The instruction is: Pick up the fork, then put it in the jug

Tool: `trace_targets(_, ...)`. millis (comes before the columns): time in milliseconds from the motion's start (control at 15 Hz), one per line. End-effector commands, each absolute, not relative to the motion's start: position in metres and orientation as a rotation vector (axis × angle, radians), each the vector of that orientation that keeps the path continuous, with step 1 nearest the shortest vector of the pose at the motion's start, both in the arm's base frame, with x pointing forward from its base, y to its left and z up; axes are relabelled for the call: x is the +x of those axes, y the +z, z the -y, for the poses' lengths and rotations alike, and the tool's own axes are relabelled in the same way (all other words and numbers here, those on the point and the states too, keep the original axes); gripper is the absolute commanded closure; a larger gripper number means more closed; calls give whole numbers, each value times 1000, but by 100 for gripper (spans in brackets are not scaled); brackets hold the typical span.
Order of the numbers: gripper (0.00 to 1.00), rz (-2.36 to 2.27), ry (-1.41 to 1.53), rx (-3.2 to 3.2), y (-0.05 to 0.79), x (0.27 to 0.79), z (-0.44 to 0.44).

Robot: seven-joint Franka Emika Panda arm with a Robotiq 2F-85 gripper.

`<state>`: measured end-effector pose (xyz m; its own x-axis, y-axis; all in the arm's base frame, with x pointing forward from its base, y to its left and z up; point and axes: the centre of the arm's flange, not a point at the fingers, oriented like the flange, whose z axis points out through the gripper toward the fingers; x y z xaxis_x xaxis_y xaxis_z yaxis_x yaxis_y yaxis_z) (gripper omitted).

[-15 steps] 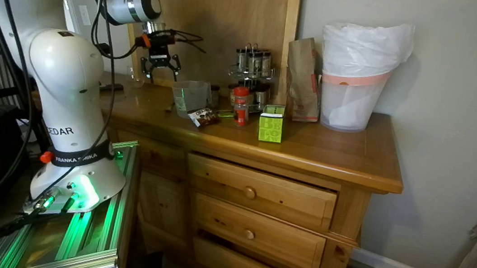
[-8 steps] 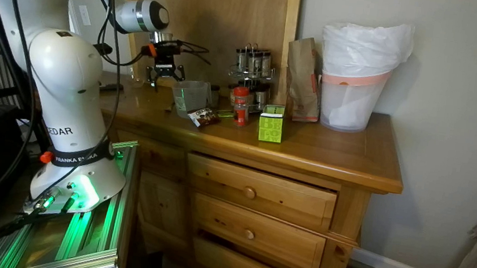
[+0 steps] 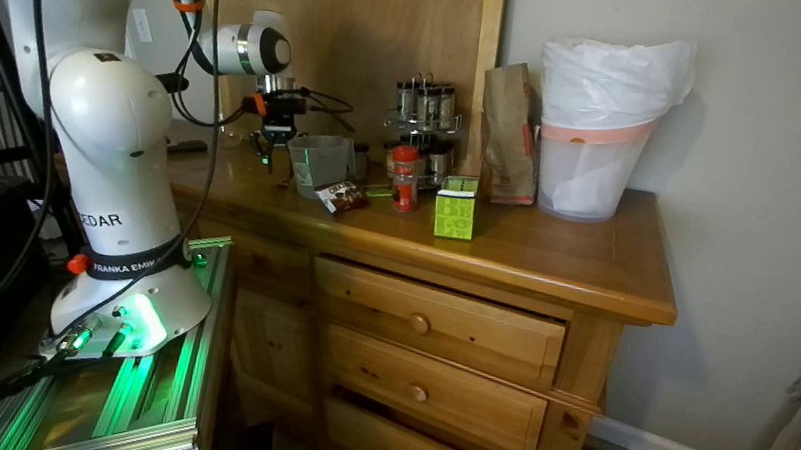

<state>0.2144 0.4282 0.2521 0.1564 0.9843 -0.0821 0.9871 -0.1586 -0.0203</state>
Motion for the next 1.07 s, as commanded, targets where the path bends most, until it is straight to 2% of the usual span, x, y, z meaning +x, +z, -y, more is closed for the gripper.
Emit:
trace_targets(0,43,-1966,-39,2395,243,221,-431)
trace_targets(133,47,-1954,-37,2411,240,223,-432)
trace_targets(200,54,-1946,-35,2414,239,224,-431)
trace_targets(333,55,-1930,-43,2425,237,227,-428)
trace_targets(400,61,-1922,-49,2432,236,228,-427)
trace_targets(533,60,-1911,-63,2440,234,230,-425)
trace_targets(600,83,-1910,-71,2443,232,231,-424)
trace_targets(667,85,-1911,-79,2444,232,232,-424)
trace_targets(800,99,-1916,-100,2444,229,232,-424)
trace_targets(1000,100,-1917,-102,2457,233,233,-425)
